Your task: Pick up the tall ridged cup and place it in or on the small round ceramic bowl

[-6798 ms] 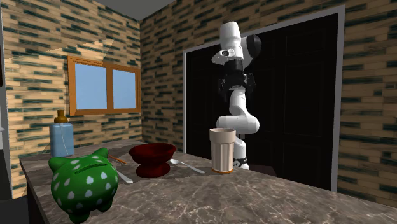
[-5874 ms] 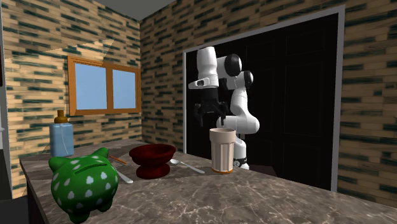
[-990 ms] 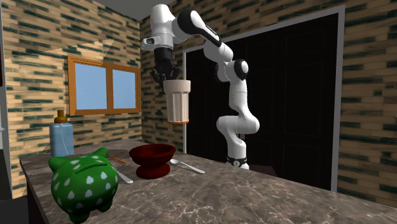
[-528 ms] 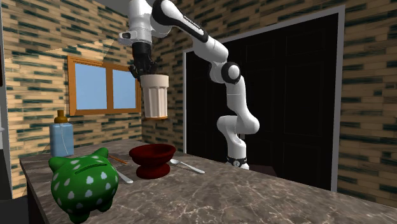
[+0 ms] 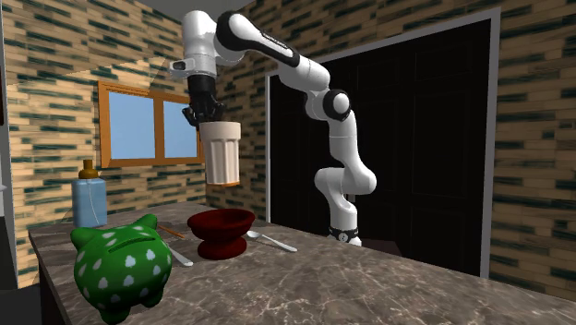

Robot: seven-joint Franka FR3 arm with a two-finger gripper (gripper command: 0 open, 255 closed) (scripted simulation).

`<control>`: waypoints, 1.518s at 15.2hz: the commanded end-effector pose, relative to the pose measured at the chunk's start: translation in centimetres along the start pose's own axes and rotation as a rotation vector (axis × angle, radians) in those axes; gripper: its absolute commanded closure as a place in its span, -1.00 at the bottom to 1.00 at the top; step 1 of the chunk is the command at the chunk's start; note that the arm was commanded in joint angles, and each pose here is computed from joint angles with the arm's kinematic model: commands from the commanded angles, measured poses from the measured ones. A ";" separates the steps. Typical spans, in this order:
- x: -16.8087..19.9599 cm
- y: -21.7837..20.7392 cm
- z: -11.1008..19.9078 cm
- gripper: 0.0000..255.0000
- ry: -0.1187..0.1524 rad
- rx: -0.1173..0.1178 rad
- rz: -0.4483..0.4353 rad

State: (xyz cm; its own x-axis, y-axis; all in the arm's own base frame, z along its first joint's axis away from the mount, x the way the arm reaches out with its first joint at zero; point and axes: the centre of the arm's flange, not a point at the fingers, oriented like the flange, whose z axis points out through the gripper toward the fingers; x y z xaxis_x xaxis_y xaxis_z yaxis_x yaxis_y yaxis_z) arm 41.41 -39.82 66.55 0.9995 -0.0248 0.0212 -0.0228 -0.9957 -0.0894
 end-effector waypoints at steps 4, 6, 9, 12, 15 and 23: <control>-0.1 0.2 2.6 1.00 0.001 -0.001 0.000; -0.1 0.3 3.7 1.00 0.001 -0.001 0.000; -0.1 0.4 5.3 1.00 0.001 -0.001 0.000; -0.2 0.5 6.8 1.00 0.001 -0.001 0.000; -0.2 0.7 8.4 1.00 0.001 -0.001 0.000; -0.2 0.7 9.0 1.00 0.001 -0.001 0.000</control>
State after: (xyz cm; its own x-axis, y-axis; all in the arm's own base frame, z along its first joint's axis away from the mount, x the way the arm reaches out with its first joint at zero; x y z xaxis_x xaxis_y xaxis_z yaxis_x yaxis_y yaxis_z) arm 41.38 -39.75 57.52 0.9995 -0.0245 0.0213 -0.0225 -0.9958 -0.0890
